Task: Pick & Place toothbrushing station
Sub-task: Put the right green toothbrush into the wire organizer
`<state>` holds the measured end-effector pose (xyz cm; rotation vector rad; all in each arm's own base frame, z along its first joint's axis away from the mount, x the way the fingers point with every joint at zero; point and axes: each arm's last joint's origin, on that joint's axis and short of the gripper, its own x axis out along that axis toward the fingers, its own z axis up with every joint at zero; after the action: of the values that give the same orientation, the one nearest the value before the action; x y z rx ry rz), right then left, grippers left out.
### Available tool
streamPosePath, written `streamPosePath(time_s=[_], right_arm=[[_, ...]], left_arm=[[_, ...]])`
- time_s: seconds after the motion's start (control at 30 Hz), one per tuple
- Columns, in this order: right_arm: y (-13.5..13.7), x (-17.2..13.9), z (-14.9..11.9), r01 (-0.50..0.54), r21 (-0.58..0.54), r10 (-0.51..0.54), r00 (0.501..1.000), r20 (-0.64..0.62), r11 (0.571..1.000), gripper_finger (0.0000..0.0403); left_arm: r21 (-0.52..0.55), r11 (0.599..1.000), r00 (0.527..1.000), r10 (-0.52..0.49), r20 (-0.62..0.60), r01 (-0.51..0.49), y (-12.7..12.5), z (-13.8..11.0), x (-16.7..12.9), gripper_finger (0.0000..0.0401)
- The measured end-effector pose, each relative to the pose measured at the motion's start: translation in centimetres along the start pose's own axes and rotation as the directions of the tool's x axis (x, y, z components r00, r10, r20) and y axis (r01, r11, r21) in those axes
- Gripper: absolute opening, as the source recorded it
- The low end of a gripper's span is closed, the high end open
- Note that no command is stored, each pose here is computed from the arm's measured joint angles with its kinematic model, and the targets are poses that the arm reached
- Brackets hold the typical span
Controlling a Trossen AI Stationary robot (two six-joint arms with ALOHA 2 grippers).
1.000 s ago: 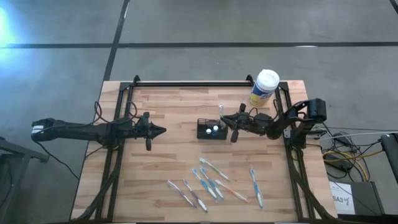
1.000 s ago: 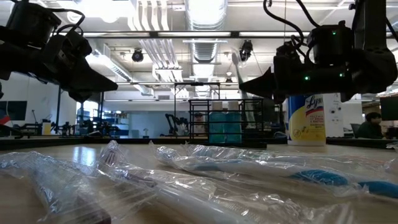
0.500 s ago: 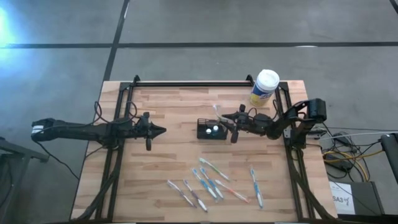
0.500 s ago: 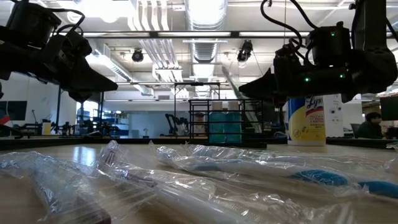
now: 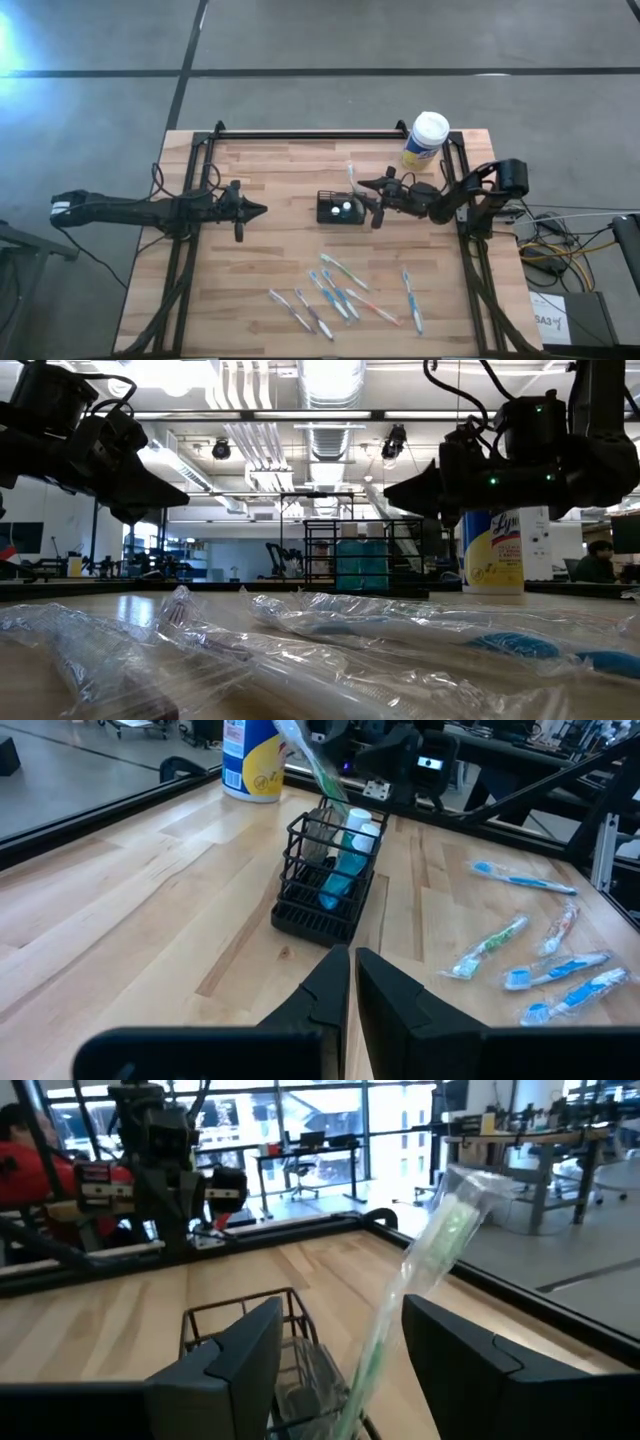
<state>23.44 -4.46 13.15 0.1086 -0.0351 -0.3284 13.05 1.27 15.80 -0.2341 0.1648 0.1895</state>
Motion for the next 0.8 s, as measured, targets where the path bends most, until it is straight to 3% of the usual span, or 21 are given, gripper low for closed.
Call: streamPosePath(time_s=[0.23, 0.4, 0.6, 0.8], right_arm=[[0.3, -0.4, 1.4, 0.083, 0.038, -0.082, 0.996, -0.017, 0.996, 0.0203], [0.6, -0.1, 3.6, 0.115, 0.095, -0.102, 0.986, -0.13, 0.989, 0.0203], [1.2, 1.3, 8.2, 0.218, 0.064, -0.173, 0.895, -0.411, 0.974, 0.0203], [1.1, 3.2, 11.1, 0.294, 0.066, -0.22, 0.83, -0.513, 0.954, 0.0217]], left_arm=[[-0.001, 1.0, 1.0, -0.006, -0.003, 0.006, 0.0, 0.0, 0.0, 0.0026], [-0.001, 1.0, 1.0, -0.024, -0.007, 0.024, -0.1, 0.0, 0.0, 0.0026], [-0.001, 1.0, 1.0, -0.024, -0.007, 0.024, -0.1, 0.0, 0.0, 0.0026], [0.0, 1.0, 1.0, -0.021, -0.023, 0.021, 0.0, -0.2, 0.0, 0.0026]])
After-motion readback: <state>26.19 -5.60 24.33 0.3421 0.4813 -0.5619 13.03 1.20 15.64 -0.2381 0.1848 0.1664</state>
